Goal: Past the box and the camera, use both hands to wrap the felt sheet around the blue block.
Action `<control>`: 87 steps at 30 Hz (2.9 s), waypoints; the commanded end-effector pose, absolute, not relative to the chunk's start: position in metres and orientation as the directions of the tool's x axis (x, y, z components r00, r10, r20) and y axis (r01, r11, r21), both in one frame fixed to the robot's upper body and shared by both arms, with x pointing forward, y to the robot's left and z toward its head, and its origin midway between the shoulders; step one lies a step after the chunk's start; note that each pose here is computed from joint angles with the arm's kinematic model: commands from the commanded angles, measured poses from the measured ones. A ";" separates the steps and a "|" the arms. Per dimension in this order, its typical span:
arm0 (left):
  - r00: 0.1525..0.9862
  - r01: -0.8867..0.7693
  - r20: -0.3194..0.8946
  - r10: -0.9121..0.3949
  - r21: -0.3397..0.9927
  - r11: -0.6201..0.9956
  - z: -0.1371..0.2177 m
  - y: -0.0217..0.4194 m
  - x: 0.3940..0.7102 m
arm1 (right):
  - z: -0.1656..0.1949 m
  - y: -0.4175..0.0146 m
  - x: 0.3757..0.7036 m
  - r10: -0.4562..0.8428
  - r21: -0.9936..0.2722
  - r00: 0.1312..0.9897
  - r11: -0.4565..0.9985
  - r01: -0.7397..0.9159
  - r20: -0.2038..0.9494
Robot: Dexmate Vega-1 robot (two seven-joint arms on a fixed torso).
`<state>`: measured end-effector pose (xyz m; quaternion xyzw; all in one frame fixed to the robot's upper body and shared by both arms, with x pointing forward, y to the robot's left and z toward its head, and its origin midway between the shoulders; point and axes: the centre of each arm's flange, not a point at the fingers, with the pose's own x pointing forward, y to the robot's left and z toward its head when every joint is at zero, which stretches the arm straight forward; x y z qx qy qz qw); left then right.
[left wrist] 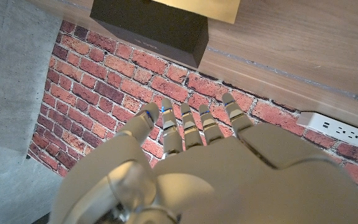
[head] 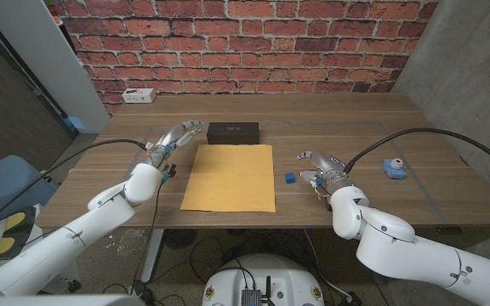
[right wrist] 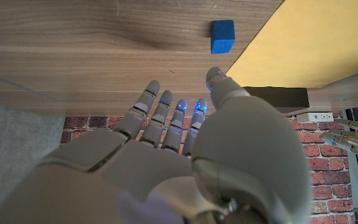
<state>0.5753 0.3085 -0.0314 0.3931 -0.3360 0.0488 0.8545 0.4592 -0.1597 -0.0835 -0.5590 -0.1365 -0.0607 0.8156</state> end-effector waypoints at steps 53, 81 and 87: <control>0.791 -0.313 0.588 -0.171 0.629 0.712 -0.042 0.330 0.572 | -0.118 -0.134 0.510 0.031 -0.927 0.957 0.261 0.270 0.287; 0.800 -0.306 0.585 -0.135 0.590 0.748 -0.060 0.334 0.572 | -0.091 -0.115 0.499 0.168 -0.845 0.862 0.355 0.400 0.478; 0.796 -0.309 0.592 -0.126 0.576 0.756 -0.063 0.336 0.571 | -0.086 -0.107 0.497 0.206 -0.847 0.850 0.355 0.397 0.485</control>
